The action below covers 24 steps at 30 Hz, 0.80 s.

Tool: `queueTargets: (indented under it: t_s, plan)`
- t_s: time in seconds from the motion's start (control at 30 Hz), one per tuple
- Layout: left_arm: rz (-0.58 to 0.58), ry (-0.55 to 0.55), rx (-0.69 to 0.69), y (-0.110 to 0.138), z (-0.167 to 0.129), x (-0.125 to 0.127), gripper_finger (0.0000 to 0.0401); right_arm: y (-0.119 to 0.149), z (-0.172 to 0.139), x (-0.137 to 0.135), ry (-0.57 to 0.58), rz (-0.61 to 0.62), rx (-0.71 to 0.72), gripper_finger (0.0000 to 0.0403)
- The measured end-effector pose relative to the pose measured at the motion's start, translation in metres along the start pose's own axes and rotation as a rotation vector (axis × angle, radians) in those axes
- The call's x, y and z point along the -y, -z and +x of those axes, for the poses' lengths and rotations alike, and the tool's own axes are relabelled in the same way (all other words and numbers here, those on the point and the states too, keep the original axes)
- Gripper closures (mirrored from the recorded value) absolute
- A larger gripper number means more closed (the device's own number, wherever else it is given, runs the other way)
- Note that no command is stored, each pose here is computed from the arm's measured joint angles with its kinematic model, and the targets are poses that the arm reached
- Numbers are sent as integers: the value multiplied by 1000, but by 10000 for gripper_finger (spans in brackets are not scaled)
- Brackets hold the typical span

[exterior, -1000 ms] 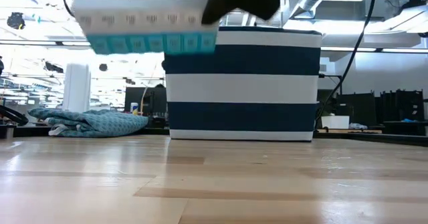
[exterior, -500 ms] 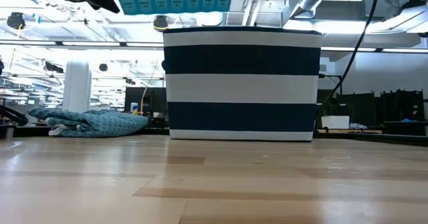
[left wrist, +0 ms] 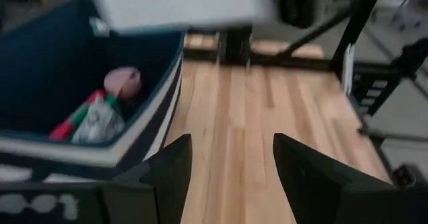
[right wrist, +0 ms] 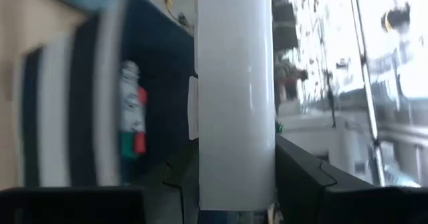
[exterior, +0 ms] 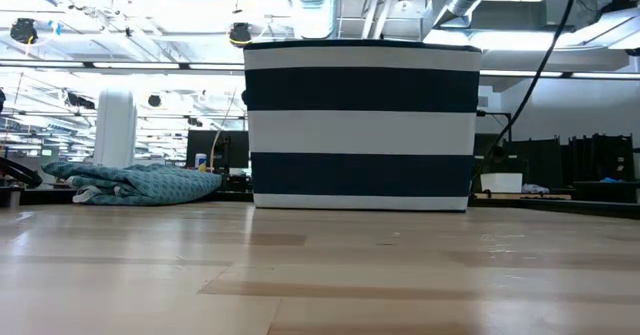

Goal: Pick & place medical supplies in basket/bin
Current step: Put the white pill organizer into the blue bin

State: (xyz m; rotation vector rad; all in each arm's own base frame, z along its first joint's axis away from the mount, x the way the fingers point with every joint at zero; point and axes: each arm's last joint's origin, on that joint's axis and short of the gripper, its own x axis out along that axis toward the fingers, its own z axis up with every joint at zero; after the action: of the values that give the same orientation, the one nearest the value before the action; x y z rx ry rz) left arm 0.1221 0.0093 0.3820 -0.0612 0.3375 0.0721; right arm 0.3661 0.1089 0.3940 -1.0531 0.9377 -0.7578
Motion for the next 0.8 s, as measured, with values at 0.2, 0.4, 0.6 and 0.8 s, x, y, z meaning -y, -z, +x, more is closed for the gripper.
queueTargets:
  t_s: [0.2,0.4,0.6,0.8]
  plan:
    - [28,11,172,-17,1,1,202,36,30,59,8,112,-89,265]
    - [57,19,232,-26,9,1,202,87,76,111,-196,125,-170,265]
    - [89,14,232,-29,25,1,202,131,129,141,-553,222,-85,265]
    - [94,3,242,-34,43,1,202,165,183,153,-780,353,35,263]
